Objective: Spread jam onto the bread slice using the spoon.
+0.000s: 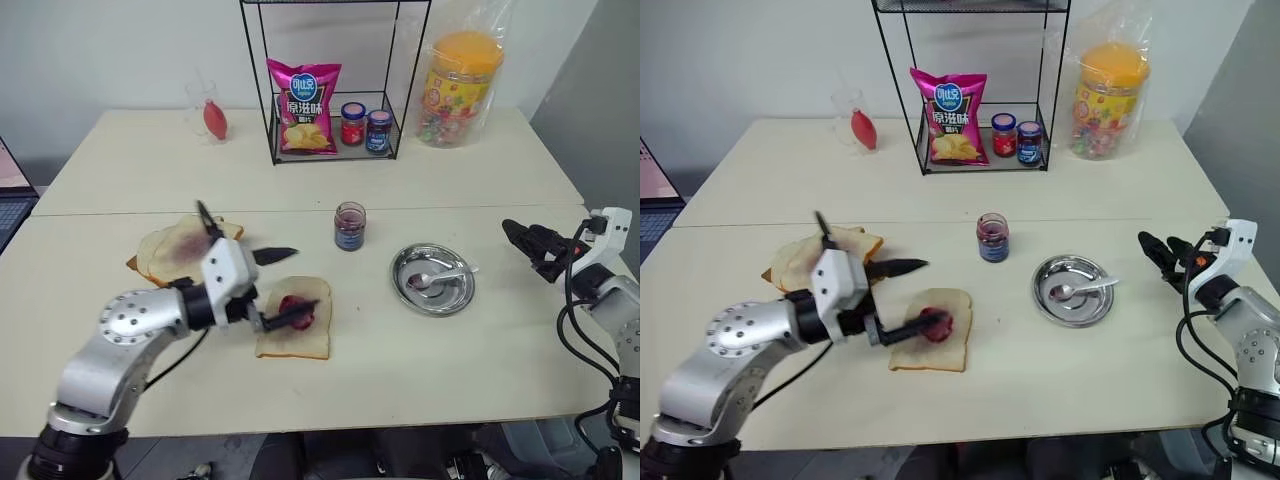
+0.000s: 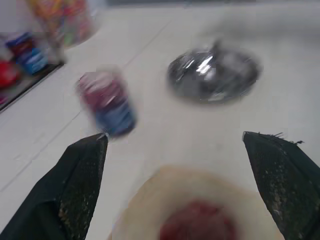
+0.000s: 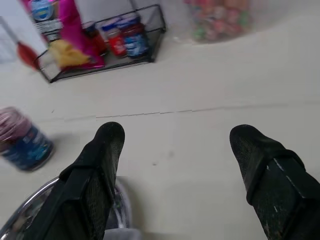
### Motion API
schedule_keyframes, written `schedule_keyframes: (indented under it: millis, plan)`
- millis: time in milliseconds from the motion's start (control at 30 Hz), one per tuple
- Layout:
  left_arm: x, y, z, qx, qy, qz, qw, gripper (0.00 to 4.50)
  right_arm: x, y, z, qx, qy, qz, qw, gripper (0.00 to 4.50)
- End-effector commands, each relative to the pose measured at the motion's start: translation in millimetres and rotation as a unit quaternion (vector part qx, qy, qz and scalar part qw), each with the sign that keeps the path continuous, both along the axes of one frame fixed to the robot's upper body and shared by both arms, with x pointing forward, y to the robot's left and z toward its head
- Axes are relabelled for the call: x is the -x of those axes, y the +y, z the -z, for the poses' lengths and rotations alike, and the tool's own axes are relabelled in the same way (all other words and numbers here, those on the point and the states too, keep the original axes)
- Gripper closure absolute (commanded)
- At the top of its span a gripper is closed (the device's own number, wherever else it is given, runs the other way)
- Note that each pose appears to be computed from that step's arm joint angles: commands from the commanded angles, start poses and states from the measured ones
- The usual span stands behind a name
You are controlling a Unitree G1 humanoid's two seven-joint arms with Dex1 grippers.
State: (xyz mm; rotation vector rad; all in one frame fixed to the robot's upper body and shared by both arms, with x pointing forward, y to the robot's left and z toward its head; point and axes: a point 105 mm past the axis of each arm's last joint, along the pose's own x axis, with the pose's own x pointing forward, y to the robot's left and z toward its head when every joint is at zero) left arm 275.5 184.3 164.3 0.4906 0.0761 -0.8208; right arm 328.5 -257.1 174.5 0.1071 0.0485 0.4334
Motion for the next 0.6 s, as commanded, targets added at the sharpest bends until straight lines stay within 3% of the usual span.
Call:
schedule_keyframes:
  millis: [33,200,300,433,600]
  plan:
    - [6.3,34.3,-9.6,-0.014,-0.012,-0.058,0.998,0.00,12.5,28.5,-17.7,0.096,-0.038,-0.103,0.989,0.81]
    - [42.3,44.9,-3.7,-0.024,0.040,-0.047,0.998,0.00,38.0,45.4,-9.8,0.216,-0.011,-0.238,0.947,0.01]
    - [63.4,53.3,-1.8,-0.031,0.042,-0.069,0.996,0.00,58.7,39.4,-1.6,0.277,0.010,-0.303,0.912,0.01]
    - [78.2,60.6,9.0,-0.056,0.045,-0.104,0.992,0.00,66.6,25.8,2.9,0.284,0.030,-0.325,0.902,0.01]
    - [88.7,60.4,9.2,-0.044,0.051,-0.108,0.992,0.00,71.8,21.3,-1.3,0.287,0.005,-0.348,0.892,0.01]
